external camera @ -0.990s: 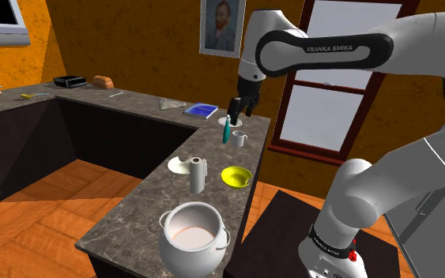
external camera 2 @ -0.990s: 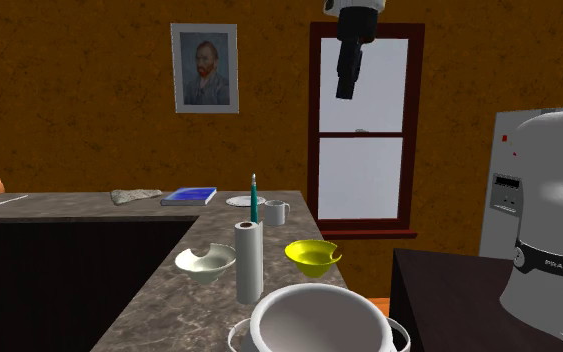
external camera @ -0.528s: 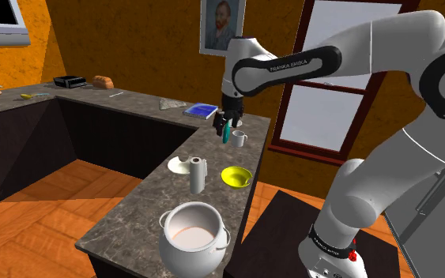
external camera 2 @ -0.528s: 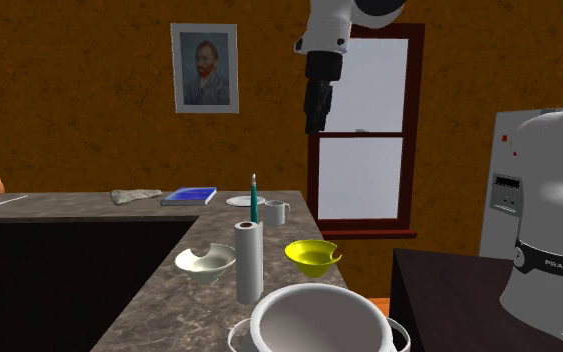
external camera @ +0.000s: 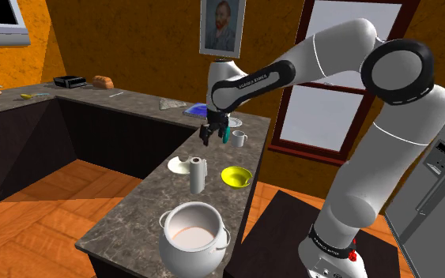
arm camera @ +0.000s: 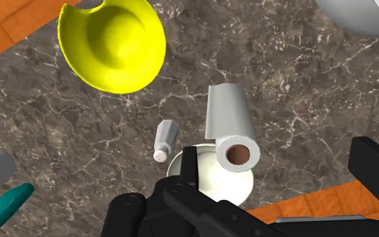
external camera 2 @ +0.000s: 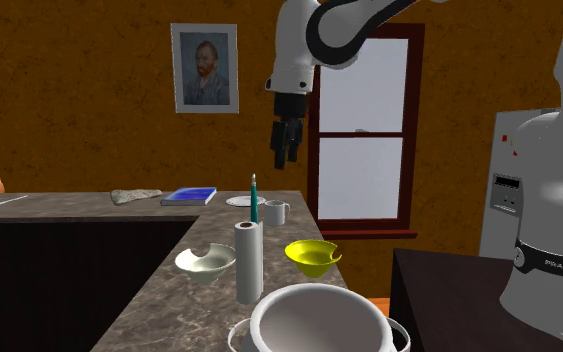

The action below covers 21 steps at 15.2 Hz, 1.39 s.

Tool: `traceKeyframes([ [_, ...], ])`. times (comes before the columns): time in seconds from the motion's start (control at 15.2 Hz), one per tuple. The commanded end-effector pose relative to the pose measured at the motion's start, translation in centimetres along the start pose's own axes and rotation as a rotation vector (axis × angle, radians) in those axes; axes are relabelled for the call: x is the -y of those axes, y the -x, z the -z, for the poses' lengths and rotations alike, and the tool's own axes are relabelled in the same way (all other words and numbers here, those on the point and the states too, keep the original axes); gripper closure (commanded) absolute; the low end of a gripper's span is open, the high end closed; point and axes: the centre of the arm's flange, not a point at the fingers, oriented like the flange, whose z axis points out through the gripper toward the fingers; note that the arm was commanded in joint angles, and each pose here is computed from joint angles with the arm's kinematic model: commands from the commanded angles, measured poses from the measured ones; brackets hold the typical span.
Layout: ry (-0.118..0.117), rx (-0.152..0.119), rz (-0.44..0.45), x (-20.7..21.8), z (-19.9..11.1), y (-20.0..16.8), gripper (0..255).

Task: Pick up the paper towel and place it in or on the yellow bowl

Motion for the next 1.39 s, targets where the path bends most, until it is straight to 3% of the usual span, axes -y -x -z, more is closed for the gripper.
traceKeyframes([
  [0.0, -0.002, 0.006, -0.002, 0.0, -2.5, -1.8, 0],
  [0.86, -0.014, 0.049, -0.013, 0.3, -16.7, -11.7, 0],
  [1.32, -0.014, 0.049, -0.013, 0.3, -20.3, -11.6, 0],
])
